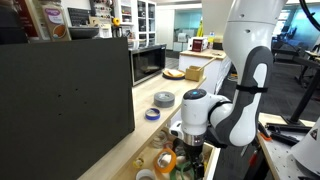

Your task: Take out green masking tape from the open drawer and place it on the countertop

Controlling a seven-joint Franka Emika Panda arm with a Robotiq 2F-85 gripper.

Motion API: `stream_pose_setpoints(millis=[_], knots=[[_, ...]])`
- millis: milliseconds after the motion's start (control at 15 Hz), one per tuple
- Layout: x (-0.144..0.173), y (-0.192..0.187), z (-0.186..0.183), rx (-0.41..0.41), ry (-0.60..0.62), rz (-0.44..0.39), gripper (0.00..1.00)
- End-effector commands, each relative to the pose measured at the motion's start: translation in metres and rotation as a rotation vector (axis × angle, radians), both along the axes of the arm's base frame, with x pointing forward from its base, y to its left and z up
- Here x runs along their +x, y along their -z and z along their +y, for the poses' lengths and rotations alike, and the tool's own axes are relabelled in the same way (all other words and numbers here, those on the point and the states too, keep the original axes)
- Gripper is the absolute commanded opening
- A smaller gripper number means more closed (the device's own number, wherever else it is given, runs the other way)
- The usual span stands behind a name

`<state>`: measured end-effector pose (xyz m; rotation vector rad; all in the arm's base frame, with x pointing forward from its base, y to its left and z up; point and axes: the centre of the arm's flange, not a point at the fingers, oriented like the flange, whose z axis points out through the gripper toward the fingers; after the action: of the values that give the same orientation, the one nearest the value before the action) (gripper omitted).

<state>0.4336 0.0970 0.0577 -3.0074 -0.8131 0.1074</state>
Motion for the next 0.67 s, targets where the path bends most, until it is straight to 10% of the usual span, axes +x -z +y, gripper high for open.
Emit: stream_pose_setpoints(millis=[0,600], knots=[[0.006,0.006,-0.007,-0.007,-0.010,0.000,0.67],[0.006,0.002,-0.017,-0.017,-0.012,-0.008,0.07]])
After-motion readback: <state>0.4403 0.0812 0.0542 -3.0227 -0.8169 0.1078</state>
